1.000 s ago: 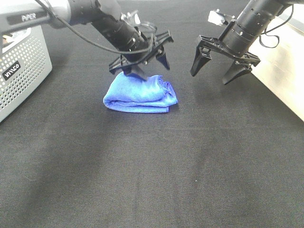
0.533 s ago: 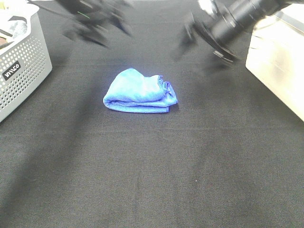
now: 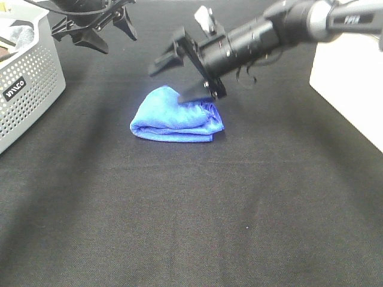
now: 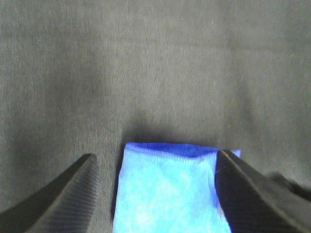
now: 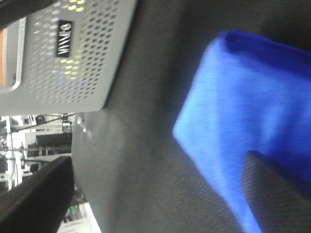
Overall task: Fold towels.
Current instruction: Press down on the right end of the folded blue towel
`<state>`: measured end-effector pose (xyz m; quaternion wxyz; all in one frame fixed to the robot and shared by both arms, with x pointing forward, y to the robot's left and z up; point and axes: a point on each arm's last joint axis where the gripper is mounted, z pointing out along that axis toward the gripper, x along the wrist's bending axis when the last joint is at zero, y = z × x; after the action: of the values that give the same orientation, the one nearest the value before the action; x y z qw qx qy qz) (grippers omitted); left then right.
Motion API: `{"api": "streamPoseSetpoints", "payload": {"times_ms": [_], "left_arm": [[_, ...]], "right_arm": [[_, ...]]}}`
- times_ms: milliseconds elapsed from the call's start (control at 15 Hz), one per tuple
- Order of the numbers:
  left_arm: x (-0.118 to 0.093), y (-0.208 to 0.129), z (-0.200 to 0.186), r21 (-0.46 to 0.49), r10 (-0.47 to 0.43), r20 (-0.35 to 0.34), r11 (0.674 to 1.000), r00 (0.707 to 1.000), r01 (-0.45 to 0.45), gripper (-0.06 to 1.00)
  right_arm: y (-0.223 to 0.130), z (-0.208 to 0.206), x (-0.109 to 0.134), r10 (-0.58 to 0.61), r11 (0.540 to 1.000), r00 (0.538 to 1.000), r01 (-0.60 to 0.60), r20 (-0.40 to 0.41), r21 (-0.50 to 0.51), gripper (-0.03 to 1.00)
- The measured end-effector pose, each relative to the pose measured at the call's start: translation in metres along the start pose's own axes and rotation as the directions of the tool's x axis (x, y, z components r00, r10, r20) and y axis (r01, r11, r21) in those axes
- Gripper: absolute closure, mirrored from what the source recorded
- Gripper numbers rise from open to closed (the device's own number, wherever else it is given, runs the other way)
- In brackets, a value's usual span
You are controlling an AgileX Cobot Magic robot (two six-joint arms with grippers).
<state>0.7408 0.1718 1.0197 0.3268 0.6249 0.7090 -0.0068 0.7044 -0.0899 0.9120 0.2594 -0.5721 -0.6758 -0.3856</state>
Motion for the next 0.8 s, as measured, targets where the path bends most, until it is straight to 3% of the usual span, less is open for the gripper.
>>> {"api": "streamPoseSetpoints", "payload": {"times_ms": [133,333,800], "left_arm": [[0.001,-0.001,0.000,0.007,0.004,-0.007,1.000,1.000,-0.004,0.29],[0.002,-0.003,0.000,0.032,0.012,-0.022,0.999,1.000,-0.011,0.29],[0.008,-0.011,-0.002,0.128,0.049,-0.091,0.991,0.995,-0.037,0.29]], "right_arm": [[0.001,0.001,-0.017,0.053,0.999,0.998,-0.053,0.023,-0.002,0.09],[0.000,-0.006,-0.035,0.079,0.997,0.989,-0.081,0.123,0.013,0.09],[-0.007,-0.018,-0.044,0.102,0.987,0.985,-0.118,0.138,0.112,0.10]]}}
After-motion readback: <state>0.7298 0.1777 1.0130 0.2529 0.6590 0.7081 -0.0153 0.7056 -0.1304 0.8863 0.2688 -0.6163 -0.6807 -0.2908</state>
